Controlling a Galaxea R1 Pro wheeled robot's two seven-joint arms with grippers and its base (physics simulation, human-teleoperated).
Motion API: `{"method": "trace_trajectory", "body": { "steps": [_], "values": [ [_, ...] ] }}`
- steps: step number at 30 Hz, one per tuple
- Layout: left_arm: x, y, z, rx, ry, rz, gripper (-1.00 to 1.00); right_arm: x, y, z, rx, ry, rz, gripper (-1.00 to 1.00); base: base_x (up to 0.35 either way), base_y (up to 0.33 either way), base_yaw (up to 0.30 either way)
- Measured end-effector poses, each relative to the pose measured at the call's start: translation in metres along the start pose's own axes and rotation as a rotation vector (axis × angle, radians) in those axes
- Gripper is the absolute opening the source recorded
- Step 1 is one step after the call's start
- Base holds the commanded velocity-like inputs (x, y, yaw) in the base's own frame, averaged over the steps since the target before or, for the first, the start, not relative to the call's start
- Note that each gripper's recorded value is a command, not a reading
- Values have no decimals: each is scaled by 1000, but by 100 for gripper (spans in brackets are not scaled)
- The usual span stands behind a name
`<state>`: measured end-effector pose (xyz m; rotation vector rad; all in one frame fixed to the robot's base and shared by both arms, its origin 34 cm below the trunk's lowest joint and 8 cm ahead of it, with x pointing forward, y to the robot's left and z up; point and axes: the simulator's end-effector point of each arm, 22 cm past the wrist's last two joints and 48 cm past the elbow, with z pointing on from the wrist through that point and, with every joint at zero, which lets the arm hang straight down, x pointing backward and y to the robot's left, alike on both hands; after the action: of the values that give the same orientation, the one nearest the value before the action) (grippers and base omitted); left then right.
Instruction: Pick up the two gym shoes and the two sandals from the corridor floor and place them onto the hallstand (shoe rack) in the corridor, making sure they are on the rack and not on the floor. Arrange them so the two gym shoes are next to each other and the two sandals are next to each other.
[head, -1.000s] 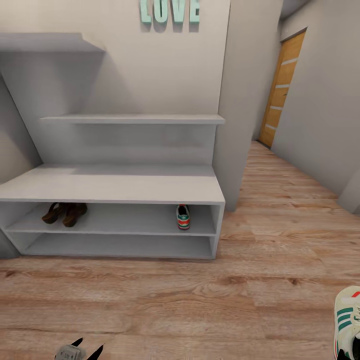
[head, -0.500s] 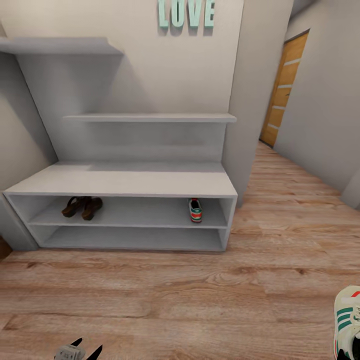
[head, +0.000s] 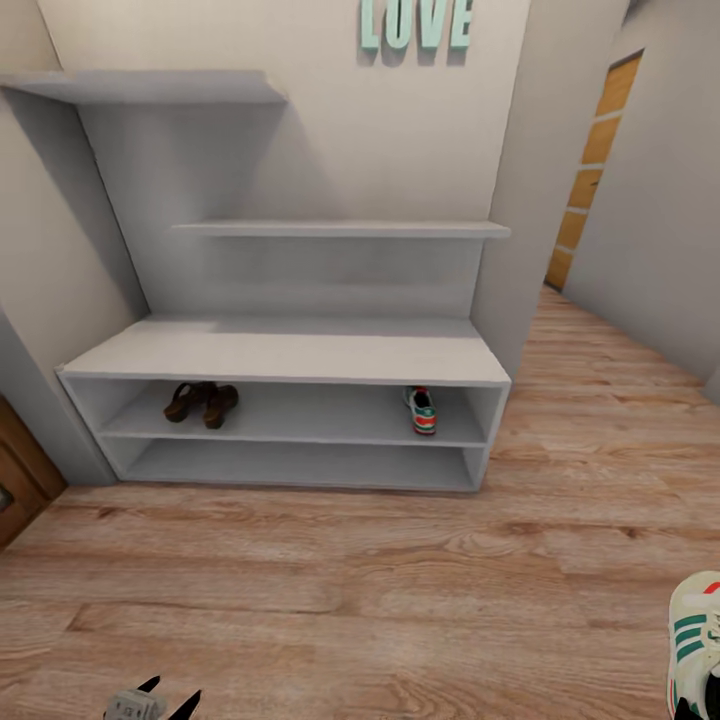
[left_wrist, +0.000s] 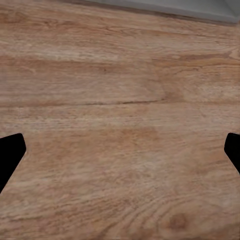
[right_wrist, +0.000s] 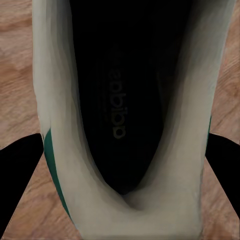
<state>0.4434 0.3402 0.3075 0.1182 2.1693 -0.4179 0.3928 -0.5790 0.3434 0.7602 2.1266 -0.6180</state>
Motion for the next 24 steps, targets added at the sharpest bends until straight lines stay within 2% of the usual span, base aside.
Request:
{"method": "trace_trajectory", "body": {
  "steps": [15,24],
  "values": [
    [9,3,-1,-6,22,-5,100,8,-2,1,7,16,-13,-100,-12,305,63],
    [14,5,-2,-8,33,-9,100,12,-4,2,11,25,-21,-100,52,319,-22]
  ]
}}
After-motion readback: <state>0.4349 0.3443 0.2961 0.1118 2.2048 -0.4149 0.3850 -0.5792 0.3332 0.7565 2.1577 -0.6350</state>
